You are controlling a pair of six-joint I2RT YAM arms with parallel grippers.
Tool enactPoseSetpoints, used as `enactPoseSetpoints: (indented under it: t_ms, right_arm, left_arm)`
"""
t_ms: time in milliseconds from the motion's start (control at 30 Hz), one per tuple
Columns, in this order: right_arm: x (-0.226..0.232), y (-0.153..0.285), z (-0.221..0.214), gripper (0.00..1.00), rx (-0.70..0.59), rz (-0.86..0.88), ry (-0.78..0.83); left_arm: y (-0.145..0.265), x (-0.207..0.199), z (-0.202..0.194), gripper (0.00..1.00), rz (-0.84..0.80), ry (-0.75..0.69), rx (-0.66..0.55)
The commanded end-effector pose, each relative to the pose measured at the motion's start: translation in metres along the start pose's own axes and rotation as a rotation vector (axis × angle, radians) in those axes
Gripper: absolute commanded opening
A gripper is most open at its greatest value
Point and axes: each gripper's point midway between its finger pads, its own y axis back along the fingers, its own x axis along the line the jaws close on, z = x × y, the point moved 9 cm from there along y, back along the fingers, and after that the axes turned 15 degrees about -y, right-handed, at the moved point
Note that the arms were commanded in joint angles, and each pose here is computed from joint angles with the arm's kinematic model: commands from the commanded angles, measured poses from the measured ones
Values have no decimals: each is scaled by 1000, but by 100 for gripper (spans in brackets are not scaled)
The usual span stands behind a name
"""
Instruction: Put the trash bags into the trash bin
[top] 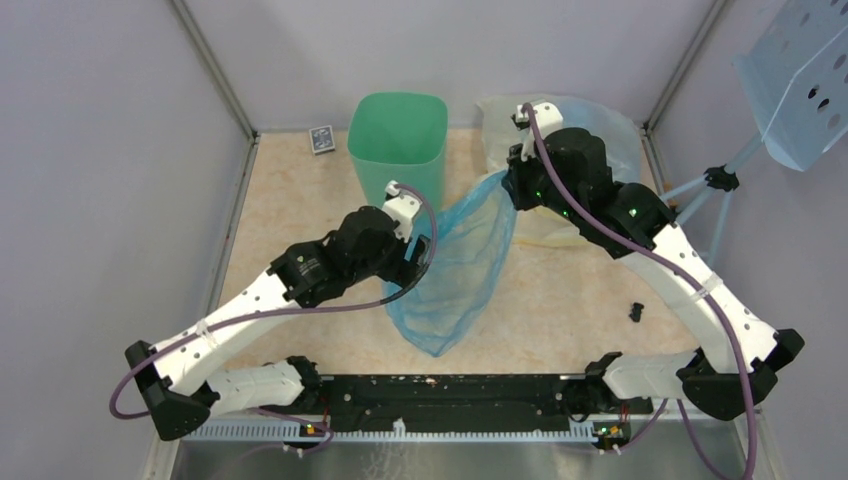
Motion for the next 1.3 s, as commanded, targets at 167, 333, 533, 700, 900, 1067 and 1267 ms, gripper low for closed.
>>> enactPoseSetpoints:
  t_ms: [167,333,533,700,900,1067,1267]
  right_arm:
    - [4,13,21,5,-98,36,-38]
    - [16,27,56,0,-236,99,-64]
    - [32,55,108,0,-441,197,-70]
    - [41,63,141,0,-587,219,-70]
    - [52,64,185,0,-744,192,-93]
    - [62,52,208,0,-811,194,-101]
    - [71,35,220,0,-858,224,-88]
  left_arm:
    - [11,5,10,0,48,43,-34]
    - [46,16,69,0,62,82,-182]
    - [88,38,140,0,150,58,-445]
    - [105,58,180,0,311,32,-617]
    - [123,86,209,0,586,-15,-753]
    - [126,106,229,0,782,-58,-780]
    - [130,130,245,0,843,-53,-819]
